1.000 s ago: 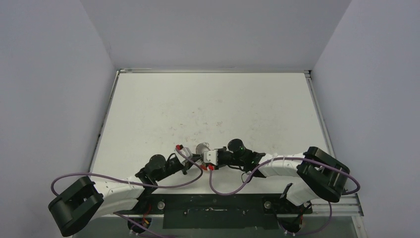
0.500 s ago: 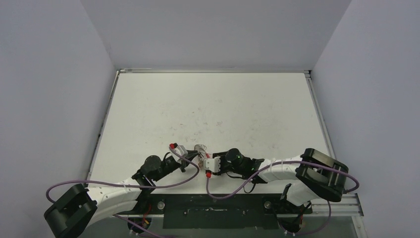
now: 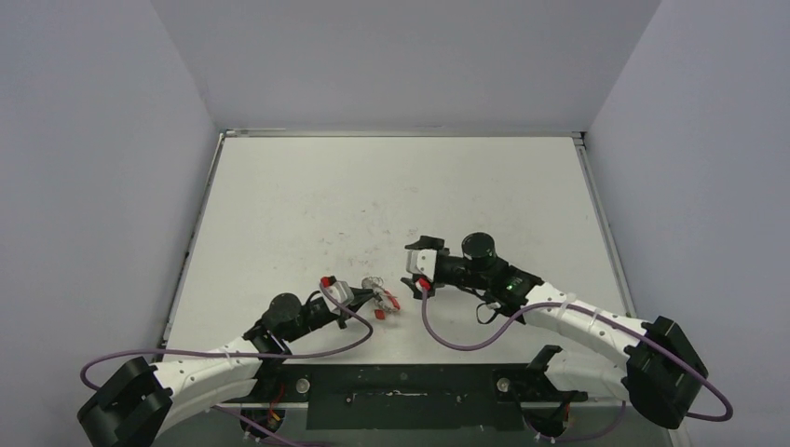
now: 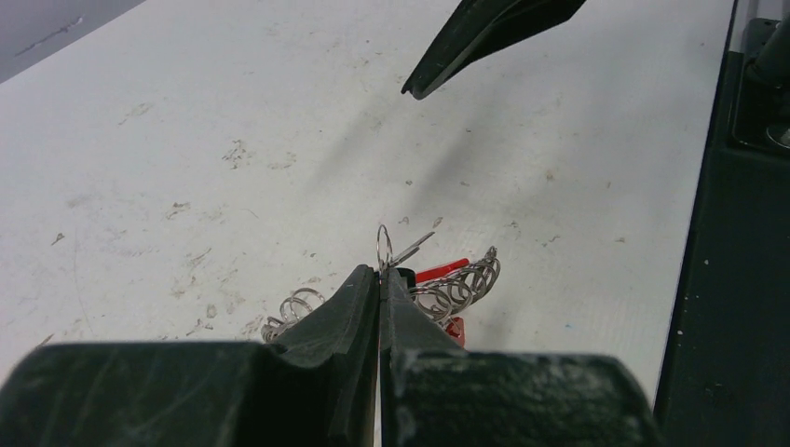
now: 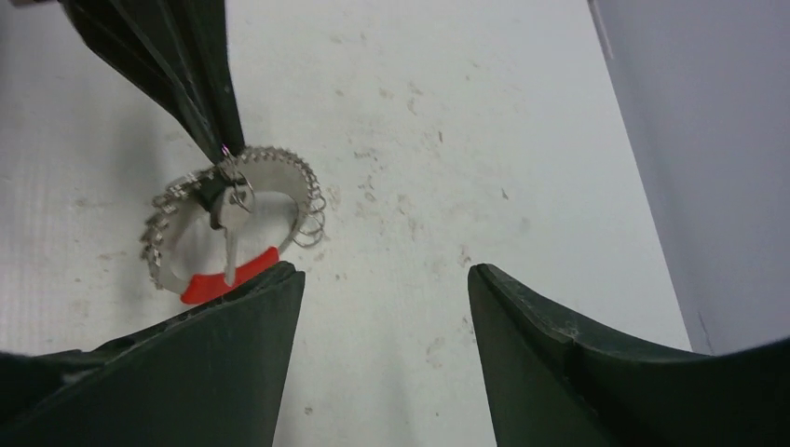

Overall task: Put the keys on the keyring
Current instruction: Adjust the key on the keyring.

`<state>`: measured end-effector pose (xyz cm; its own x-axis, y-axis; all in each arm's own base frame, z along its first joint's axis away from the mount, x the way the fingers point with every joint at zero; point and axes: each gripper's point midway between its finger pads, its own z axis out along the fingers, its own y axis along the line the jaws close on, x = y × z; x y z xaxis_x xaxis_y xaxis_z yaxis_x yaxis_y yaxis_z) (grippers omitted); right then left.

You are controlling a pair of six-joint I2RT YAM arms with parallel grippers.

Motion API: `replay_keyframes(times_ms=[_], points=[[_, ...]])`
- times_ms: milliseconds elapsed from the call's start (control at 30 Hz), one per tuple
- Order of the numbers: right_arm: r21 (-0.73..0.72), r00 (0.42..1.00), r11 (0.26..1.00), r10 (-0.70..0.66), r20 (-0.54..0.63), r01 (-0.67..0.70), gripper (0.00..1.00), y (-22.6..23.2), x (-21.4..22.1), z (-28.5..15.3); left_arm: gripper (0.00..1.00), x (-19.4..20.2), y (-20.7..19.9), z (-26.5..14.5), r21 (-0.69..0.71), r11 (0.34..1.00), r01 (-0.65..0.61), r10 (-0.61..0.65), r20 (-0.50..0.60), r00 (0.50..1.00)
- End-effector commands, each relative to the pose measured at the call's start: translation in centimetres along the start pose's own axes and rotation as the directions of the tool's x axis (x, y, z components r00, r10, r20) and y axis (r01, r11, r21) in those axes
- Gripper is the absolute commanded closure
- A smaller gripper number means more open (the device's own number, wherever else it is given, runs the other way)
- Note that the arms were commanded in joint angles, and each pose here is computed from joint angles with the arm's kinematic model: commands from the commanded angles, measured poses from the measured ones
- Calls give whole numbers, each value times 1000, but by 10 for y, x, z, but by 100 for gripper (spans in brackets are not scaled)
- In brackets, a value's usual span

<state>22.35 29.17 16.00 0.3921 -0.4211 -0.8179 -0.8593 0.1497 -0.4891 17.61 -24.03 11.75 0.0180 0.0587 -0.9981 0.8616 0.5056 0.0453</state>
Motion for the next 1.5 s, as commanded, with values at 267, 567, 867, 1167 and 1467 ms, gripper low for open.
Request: replay_keyframes(times_ms=[267, 567, 867, 1167, 1467], points=[[-493, 979, 868, 55, 196, 50, 59, 62, -46, 14, 100, -19, -12, 2, 85, 995, -57, 52, 61, 997], [-531, 986, 847, 68, 153, 24, 66, 73, -34, 34, 100, -22, -12, 3, 91, 994, -63, 58, 66, 996], [-496, 988, 869, 71, 139, 7, 77, 71, -32, 51, 100, -23, -14, 4, 97, 993, -64, 57, 67, 996], [-492, 993, 871, 68, 93, -14, 72, 74, -15, 55, 100, -22, -14, 4, 99, 993, -61, 55, 66, 996], [-511, 992, 859, 83, 96, -22, 92, 80, -12, 57, 100, -22, -14, 4, 100, 993, -58, 52, 67, 996]])
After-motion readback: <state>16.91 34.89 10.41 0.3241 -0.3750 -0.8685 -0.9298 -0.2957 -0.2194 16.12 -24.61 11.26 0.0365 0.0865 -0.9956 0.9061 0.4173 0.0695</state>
